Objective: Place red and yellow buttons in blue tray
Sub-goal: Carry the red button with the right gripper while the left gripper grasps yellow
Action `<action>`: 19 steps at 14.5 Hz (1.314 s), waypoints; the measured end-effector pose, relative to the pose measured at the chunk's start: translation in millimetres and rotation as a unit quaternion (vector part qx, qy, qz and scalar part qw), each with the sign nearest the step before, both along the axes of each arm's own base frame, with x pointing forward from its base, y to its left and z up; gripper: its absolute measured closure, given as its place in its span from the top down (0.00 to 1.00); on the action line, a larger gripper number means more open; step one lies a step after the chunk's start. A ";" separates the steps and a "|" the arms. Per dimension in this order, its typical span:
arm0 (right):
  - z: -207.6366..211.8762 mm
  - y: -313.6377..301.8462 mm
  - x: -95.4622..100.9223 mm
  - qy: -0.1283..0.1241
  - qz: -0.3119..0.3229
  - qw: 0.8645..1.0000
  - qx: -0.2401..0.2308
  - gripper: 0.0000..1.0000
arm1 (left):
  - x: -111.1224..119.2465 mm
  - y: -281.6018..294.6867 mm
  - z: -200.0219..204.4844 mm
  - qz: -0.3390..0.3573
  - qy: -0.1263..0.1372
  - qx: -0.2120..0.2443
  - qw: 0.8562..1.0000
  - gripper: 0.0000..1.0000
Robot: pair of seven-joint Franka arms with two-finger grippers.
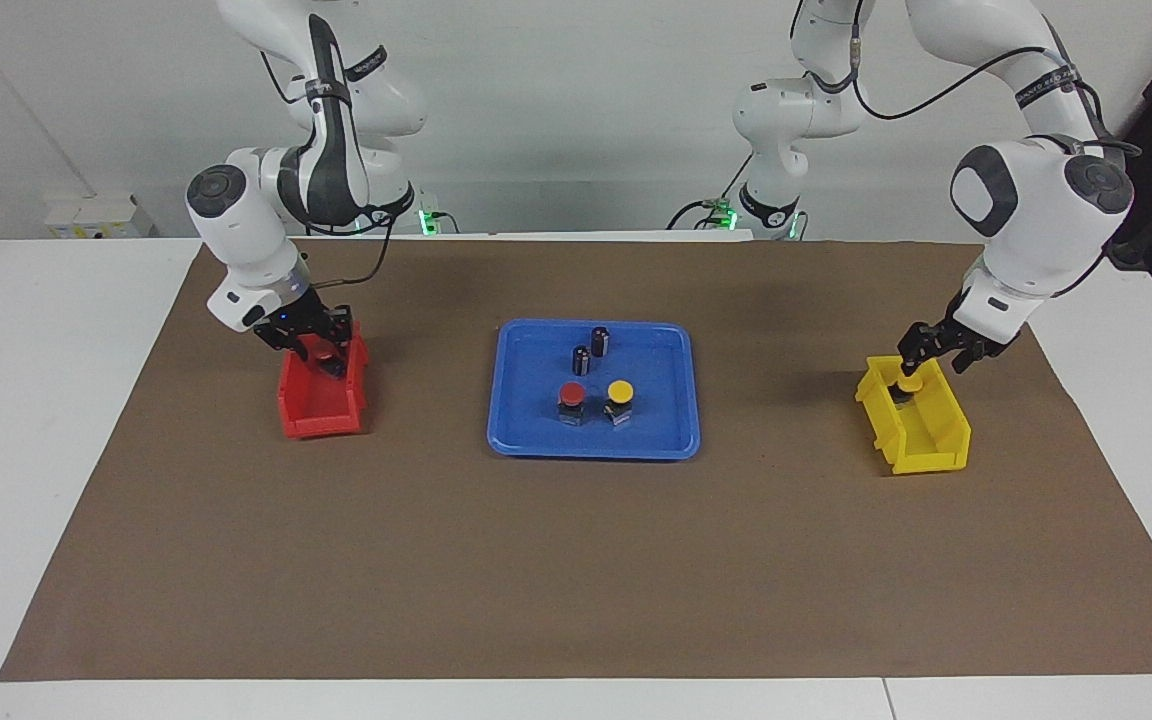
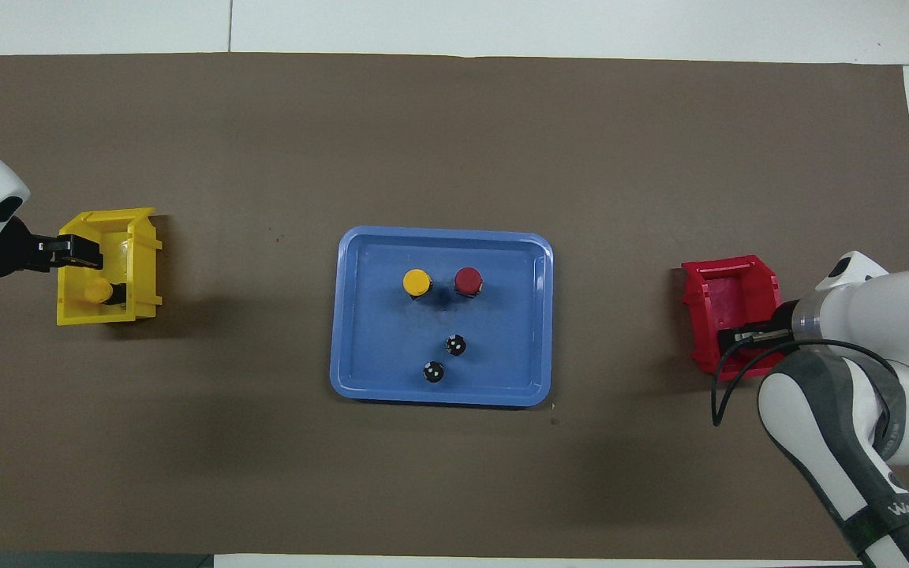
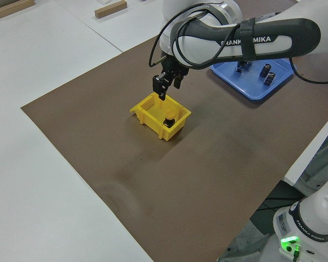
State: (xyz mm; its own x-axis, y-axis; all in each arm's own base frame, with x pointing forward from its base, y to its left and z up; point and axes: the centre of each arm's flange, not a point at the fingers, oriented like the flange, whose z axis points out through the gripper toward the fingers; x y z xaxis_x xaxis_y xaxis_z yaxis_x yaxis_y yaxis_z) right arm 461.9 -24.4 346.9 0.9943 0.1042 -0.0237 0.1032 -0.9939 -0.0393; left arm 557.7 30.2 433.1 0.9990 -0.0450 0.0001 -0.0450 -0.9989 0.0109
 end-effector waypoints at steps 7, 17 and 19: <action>6.3 0.5 1.0 0.010 0.006 1.000 0.002 0.41 | -17.2 8.2 -54.1 -0.004 -0.006 0.001 1.000 0.66; 153.7 211.9 98.3 -0.017 -0.065 0.998 0.015 0.41 | -22.5 15.4 -77.6 0.000 -0.016 0.003 1.000 0.41; 135.7 277.5 93.4 -0.036 -0.086 0.995 0.028 0.41 | -14.0 15.1 -65.7 -0.001 -0.015 0.003 1.000 0.41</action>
State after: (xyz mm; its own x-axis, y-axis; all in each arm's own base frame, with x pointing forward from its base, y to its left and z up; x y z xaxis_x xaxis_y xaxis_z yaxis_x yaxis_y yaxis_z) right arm 555.4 253.0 482.6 0.9965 -0.0678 0.0492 -0.0629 -0.9935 -0.0947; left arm 543.7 45.4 367.5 0.9984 -0.0474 0.0302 -0.0475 -0.9989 0.0036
